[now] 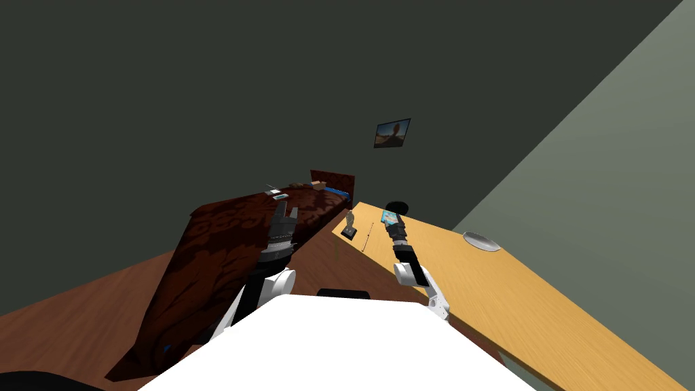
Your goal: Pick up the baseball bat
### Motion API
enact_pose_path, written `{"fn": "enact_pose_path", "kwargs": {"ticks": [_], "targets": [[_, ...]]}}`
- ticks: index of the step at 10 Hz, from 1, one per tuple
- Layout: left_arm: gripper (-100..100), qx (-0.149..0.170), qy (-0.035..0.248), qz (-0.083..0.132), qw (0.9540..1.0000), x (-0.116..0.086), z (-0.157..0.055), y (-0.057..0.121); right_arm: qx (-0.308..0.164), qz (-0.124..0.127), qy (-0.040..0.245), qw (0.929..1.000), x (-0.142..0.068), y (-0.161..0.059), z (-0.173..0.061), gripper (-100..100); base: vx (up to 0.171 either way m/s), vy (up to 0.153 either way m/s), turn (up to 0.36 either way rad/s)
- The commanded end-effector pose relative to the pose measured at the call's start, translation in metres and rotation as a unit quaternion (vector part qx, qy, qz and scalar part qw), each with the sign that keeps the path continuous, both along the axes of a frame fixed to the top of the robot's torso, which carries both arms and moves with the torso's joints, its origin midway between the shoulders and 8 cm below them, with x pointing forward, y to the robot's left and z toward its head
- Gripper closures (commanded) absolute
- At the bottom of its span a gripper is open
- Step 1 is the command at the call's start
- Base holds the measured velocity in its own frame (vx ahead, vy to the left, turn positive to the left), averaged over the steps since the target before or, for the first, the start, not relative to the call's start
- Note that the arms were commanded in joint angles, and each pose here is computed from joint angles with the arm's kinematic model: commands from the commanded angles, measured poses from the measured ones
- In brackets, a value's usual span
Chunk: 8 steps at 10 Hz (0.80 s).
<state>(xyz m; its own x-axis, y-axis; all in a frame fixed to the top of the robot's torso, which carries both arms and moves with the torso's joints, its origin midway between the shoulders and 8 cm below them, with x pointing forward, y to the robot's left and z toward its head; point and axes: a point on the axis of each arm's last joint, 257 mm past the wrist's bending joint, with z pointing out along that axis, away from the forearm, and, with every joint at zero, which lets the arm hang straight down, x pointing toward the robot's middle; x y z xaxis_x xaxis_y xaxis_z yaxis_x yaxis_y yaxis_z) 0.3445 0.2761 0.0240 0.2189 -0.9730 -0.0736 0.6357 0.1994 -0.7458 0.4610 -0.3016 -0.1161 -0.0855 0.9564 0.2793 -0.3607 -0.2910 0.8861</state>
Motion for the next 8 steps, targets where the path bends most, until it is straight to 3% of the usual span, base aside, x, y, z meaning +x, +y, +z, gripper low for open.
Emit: {"fn": "enact_pose_path", "kwargs": {"ticks": [1,4,8], "targets": [[0,0.0,0.0,0.0,1.0,0.0,0.0,0.0,0.031,0.007,0.026,0.9992,0.014,-0.005,-0.017,-100,0.005,0.042,0.015],[0,0.0,0.0,0.0,1.0,0.0,0.0,0.0,0.072,0.014,0.053,0.9959,0.026,-0.011,-0.038,-100,0.006,0.038,0.013],[0,0.0,0.0,0.0,1.0,0.0,0.0,0.0,0.139,0.018,0.102,0.9849,0.049,-0.023,-0.076,-100,0.008,0.045,0.021]]}}
